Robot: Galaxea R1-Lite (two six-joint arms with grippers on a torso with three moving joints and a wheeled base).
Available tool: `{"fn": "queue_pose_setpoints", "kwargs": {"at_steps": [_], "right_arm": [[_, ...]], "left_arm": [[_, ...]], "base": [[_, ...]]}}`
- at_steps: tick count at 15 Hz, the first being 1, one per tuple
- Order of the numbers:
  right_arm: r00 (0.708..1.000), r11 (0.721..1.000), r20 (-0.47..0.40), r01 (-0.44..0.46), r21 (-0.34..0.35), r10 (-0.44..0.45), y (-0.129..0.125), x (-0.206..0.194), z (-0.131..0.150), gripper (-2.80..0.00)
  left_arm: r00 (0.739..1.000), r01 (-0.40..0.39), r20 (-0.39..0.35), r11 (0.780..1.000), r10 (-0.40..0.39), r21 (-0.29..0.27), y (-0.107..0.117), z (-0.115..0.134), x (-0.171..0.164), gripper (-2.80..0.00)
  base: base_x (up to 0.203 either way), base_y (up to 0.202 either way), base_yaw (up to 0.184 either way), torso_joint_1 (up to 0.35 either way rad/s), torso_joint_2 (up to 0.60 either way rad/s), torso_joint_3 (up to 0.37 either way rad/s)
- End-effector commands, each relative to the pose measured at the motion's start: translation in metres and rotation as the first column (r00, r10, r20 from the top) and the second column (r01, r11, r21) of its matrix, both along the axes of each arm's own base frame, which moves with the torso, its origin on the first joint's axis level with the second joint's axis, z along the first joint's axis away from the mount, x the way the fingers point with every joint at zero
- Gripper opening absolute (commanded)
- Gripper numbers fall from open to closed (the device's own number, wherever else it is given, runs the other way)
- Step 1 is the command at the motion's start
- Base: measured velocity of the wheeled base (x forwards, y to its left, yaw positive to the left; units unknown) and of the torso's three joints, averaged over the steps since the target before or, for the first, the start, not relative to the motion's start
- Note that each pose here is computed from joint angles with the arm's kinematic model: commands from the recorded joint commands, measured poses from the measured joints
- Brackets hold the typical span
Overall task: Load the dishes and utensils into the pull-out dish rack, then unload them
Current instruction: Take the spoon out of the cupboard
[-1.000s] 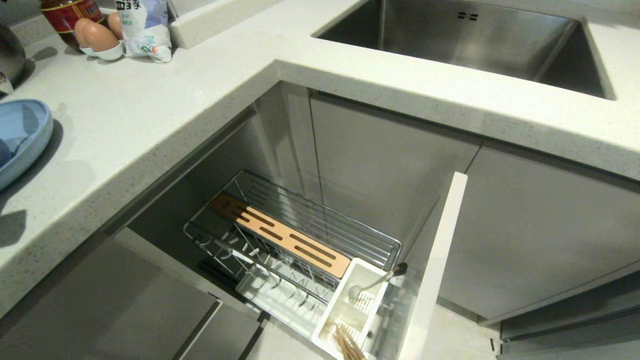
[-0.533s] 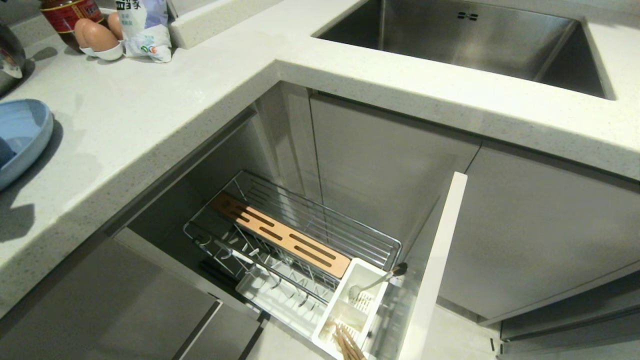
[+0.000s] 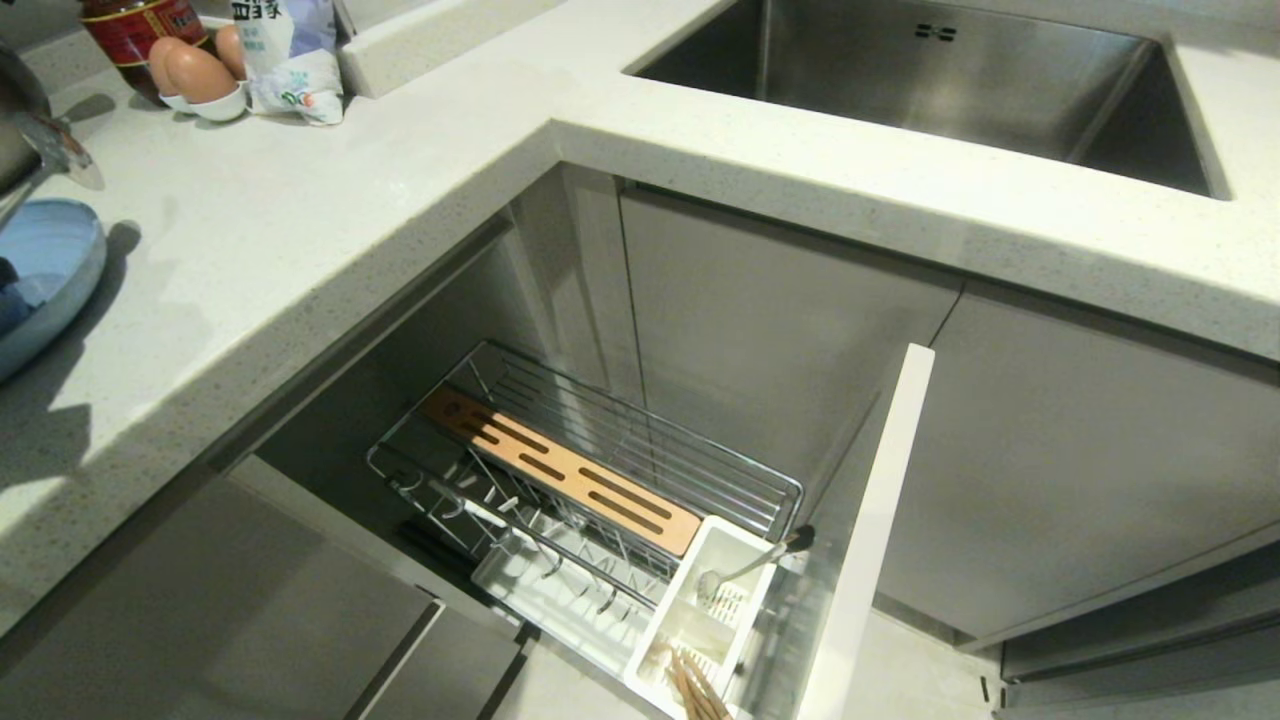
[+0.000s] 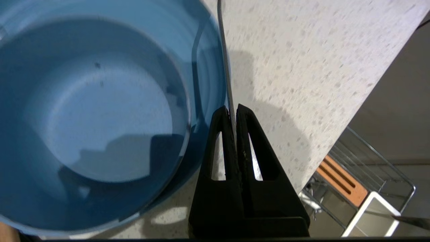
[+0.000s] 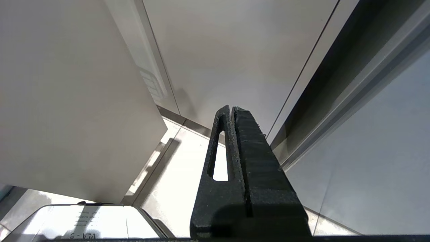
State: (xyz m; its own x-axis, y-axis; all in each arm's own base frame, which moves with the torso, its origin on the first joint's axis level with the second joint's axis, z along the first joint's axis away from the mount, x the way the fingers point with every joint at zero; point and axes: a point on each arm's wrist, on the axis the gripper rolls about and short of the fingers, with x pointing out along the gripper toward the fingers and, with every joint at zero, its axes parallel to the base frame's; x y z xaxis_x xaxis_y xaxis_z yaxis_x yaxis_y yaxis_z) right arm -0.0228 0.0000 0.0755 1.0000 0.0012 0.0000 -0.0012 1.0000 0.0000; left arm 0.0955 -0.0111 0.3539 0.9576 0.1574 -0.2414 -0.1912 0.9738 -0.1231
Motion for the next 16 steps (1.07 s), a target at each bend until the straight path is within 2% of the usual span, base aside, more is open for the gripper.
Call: {"fn": "queue_pose_setpoints", "kwargs": {"at_steps": [1,16], "right_arm": [[1.0,1.0,0.0,0.0,0.0,0.0,0.0,0.0,0.0,-2.8],[1.0,1.0,0.0,0.0,0.0,0.0,0.0,0.0,0.0,-2.8]], "left_arm": [[1.0,-0.011,-0.023,1.0,0.01,-0.007,0.0002,-0.0028,0.001,-2.8],[0.997,-0.064,-0.035,0.998,0.063,-0.015,0.004,-0.0053,0.0011,-2.8]], "base": [[0.0,0.0,0.0,0.0,0.0,0.0],[0.0,0.0,0.0,0.0,0.0,0.0]]}}
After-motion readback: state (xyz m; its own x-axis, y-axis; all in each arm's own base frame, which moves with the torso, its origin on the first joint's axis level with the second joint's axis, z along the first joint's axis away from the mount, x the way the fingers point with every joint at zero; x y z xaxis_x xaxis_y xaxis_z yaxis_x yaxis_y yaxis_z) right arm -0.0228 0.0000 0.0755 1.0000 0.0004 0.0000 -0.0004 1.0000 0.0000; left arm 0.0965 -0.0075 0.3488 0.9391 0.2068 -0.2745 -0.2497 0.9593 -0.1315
